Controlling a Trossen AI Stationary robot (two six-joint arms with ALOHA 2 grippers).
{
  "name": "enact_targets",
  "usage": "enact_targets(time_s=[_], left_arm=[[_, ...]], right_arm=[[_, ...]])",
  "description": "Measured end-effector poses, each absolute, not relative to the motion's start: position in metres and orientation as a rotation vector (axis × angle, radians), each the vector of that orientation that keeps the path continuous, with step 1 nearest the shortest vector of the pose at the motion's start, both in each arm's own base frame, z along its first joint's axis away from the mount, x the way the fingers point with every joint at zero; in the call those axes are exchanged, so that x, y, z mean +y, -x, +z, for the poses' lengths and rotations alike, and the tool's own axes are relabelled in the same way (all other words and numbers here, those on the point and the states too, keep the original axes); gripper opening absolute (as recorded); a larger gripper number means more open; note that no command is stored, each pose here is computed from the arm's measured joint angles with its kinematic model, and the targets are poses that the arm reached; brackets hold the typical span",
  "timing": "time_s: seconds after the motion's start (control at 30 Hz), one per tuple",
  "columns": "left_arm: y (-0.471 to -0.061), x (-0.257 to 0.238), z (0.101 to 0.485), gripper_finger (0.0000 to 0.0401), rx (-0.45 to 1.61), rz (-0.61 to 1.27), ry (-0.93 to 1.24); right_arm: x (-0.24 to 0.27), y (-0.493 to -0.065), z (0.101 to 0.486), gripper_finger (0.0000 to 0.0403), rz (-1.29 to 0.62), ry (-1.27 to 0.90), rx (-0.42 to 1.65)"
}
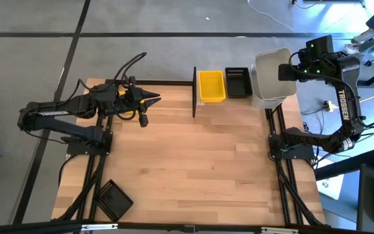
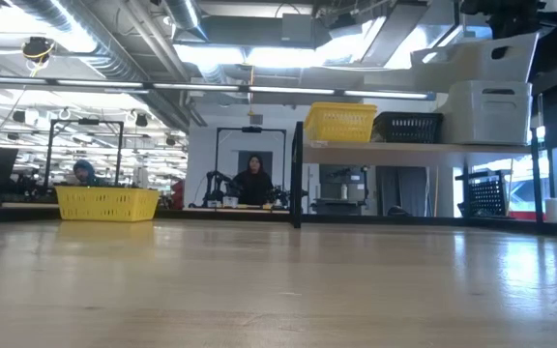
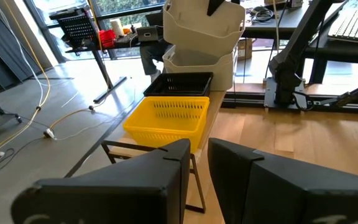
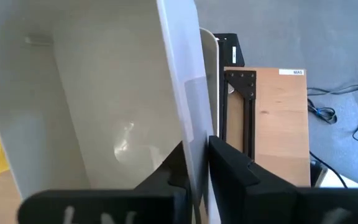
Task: Stack baskets on shelf by color
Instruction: Stack the white bin on top of the white bin on the shelf
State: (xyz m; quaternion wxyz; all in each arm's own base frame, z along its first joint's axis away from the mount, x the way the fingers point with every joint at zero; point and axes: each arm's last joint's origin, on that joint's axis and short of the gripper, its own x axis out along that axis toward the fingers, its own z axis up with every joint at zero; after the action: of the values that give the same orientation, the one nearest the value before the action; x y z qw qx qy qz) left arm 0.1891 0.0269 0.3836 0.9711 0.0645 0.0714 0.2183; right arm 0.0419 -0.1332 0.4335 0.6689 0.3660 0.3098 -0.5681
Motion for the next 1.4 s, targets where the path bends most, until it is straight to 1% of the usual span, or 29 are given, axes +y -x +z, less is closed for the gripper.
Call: enact_targets(time_s=[1.4], left_arm=[[-0.1889, 0.0269, 0.3837, 0.0049, 0.15, 0.44, -0.158]], right_arm=[[-0.1327, -0.0428, 0.4334, 0.0044, -1.271, -0.883, 0.662]])
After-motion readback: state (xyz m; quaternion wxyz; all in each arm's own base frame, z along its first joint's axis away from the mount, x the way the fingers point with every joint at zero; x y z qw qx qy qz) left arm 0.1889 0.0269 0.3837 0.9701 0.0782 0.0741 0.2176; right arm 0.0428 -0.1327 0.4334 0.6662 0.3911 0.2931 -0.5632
